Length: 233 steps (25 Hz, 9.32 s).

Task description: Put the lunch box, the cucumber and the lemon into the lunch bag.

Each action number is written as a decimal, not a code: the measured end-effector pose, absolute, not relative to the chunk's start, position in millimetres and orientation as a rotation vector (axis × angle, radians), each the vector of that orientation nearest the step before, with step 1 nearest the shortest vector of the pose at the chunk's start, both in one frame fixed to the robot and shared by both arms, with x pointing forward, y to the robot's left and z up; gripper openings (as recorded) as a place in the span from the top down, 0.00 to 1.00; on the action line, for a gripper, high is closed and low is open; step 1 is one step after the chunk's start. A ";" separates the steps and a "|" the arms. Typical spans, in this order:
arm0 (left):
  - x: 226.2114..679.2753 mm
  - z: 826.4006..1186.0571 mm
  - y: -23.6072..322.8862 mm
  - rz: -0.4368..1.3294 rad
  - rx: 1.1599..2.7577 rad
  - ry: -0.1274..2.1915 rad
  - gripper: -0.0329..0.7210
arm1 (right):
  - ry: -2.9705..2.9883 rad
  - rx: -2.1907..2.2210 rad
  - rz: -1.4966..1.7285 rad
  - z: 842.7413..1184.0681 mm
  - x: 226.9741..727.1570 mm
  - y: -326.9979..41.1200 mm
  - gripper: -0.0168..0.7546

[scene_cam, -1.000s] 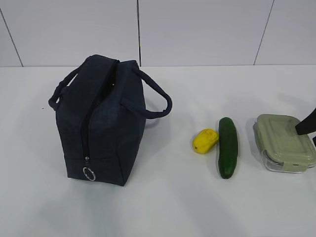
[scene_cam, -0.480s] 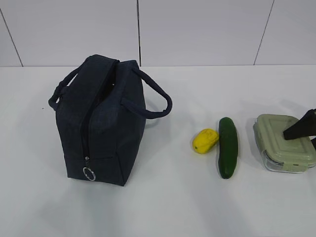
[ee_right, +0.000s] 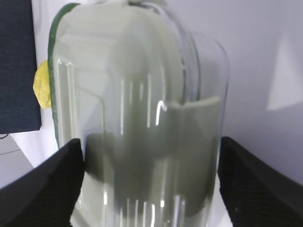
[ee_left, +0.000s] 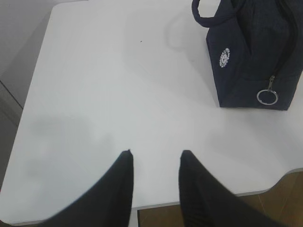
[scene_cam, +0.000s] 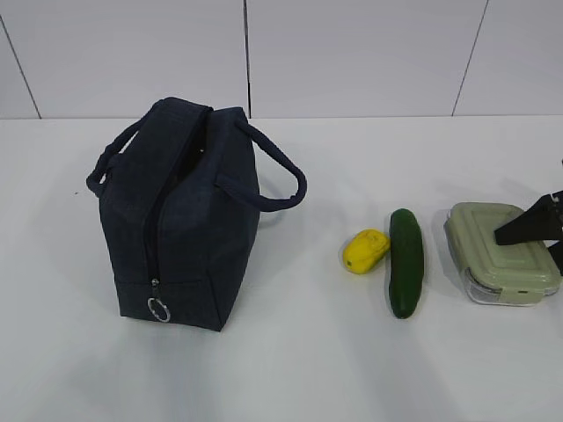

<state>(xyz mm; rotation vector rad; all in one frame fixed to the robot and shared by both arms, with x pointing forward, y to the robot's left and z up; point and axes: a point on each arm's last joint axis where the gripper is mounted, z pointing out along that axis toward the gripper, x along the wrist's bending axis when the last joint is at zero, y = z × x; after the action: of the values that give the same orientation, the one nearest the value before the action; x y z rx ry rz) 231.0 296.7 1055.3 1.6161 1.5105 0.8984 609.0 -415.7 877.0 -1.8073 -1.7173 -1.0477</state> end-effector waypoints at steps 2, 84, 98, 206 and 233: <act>231.0 1055.3 296.7 0.898 1.616 1.510 0.65 | -1.706 -1.805 -1.056 875.2 610.5 -415.9 0.15; 292.9 1069.3 293.9 0.710 1.803 1.623 0.64 | -1.724 -1.758 -1.065 880.8 621.8 -413.9 0.47; 437.6 1097.4 260.3 0.198 2.032 1.497 0.52 | -1.720 -1.758 -1.070 881.1 622.0 -413.7 0.47; 642.4 1049.2 196.7 -0.026 2.350 1.526 0.95 | -1.573 -1.943 -1.346 907.0 644.3 -413.2 0.52; 641.3 1049.4 192.2 -0.030 2.356 1.513 0.95 | -1.673 -1.625 -1.470 958.6 677.6 -283.8 0.52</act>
<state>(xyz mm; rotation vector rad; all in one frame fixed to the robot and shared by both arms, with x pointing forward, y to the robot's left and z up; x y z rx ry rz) 641.3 192.2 1049.4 2.3561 1.5133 -0.0302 677.6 -283.8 958.6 -1.6248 -1.6729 -1.4700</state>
